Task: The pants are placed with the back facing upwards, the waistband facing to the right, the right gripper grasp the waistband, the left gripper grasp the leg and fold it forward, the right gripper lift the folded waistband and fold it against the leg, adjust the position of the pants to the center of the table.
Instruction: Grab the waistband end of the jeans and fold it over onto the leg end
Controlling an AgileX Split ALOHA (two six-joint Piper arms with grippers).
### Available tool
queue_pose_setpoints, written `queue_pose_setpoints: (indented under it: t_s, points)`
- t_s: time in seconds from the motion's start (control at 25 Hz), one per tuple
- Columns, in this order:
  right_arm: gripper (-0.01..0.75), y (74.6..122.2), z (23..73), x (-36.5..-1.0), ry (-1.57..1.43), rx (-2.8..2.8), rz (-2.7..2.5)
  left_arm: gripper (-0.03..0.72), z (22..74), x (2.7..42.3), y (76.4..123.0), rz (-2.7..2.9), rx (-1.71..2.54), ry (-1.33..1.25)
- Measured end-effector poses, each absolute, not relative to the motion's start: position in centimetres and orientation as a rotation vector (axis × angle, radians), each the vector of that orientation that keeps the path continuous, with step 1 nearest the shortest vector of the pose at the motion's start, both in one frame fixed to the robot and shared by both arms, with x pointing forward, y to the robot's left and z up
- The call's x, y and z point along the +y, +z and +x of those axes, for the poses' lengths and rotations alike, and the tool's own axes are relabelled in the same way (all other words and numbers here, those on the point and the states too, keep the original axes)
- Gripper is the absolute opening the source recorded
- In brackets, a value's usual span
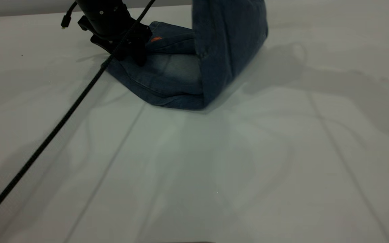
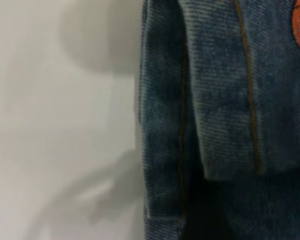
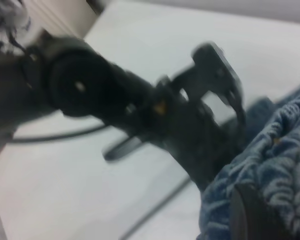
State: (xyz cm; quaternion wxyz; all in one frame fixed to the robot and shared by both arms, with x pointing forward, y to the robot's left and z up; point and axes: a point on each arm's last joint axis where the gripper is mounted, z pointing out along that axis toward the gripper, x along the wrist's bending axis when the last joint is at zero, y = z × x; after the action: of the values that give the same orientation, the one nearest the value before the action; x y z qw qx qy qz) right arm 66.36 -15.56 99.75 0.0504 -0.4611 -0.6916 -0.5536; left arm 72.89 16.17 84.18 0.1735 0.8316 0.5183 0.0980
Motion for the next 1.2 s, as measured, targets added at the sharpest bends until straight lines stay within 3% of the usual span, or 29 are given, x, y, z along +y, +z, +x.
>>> queue_pose_setpoints:
  t_s: [0.4, 0.68, 0.92, 1.2]
  points:
    - [0.054, 100.0, 66.7, -13.4, -1.794, -2.132, -1.473, 0.453, 72.1, 12.0, 84.3, 2.388, 1.359, 0.282]
    - [0.054, 97.7, 67.5, -13.6, -1.744, -2.096, -1.591, 0.453, 72.4, 13.5, 85.3, 2.444, 1.471, 0.259]
    - [0.054, 93.6, 68.2, -13.2, -1.714, -2.063, -1.577, 0.453, 74.8, 17.5, 91.5, 2.368, 1.655, 0.437]
    - [0.061, 89.2, 68.4, -11.8, -1.656, -2.116, -1.482, 0.453, 75.7, 17.4, 97.4, 2.264, 1.632, 0.540]
